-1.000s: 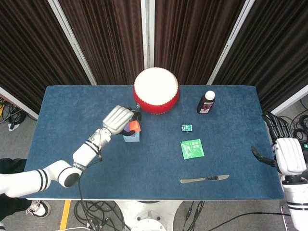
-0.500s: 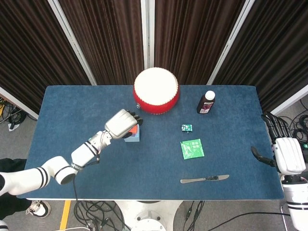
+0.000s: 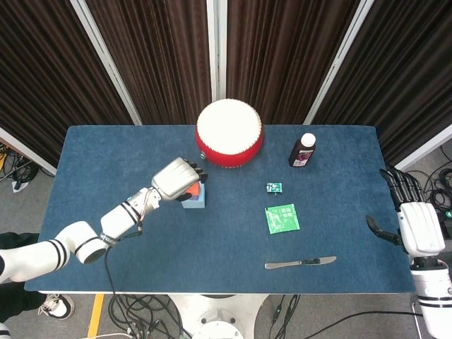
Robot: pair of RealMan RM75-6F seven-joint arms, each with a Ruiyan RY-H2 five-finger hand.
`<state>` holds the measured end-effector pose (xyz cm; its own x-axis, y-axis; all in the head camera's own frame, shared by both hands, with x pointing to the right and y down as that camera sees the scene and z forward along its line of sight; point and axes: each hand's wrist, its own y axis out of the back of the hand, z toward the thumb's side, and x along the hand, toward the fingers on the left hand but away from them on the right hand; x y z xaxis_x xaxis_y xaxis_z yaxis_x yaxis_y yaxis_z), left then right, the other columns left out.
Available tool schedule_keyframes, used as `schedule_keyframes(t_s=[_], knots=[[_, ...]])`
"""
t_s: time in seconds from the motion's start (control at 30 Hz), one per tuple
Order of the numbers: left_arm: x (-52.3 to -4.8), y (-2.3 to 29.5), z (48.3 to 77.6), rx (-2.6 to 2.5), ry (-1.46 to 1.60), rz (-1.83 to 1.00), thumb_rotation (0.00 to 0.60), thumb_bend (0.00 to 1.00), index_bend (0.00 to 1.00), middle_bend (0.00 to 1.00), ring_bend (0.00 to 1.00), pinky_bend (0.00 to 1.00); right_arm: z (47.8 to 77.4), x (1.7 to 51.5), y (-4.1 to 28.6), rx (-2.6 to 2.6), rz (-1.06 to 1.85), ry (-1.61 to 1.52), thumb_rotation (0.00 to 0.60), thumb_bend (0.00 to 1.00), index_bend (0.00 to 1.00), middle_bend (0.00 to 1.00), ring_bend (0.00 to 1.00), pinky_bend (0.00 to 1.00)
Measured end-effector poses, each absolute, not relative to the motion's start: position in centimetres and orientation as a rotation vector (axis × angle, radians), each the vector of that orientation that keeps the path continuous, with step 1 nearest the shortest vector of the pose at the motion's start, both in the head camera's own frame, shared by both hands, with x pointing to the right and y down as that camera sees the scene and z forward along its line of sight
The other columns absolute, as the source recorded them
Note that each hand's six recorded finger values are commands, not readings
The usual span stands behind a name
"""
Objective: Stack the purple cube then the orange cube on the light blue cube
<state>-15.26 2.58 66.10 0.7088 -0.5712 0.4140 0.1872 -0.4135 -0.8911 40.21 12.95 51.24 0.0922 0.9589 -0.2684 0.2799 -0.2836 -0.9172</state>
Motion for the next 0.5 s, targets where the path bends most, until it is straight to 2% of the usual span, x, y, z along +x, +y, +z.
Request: schedule_keyframes(t_s=[0.5], knots=[[-15.53,2.08,66.23,-1.821,0.282,-0.858,0.6,0.29,0.49,0.6,0.46,0.56,51.4,40.14,13.0,-1.656,1.228,-1.232,0.6,0.22,0.0,0.0,0.0,0.0]])
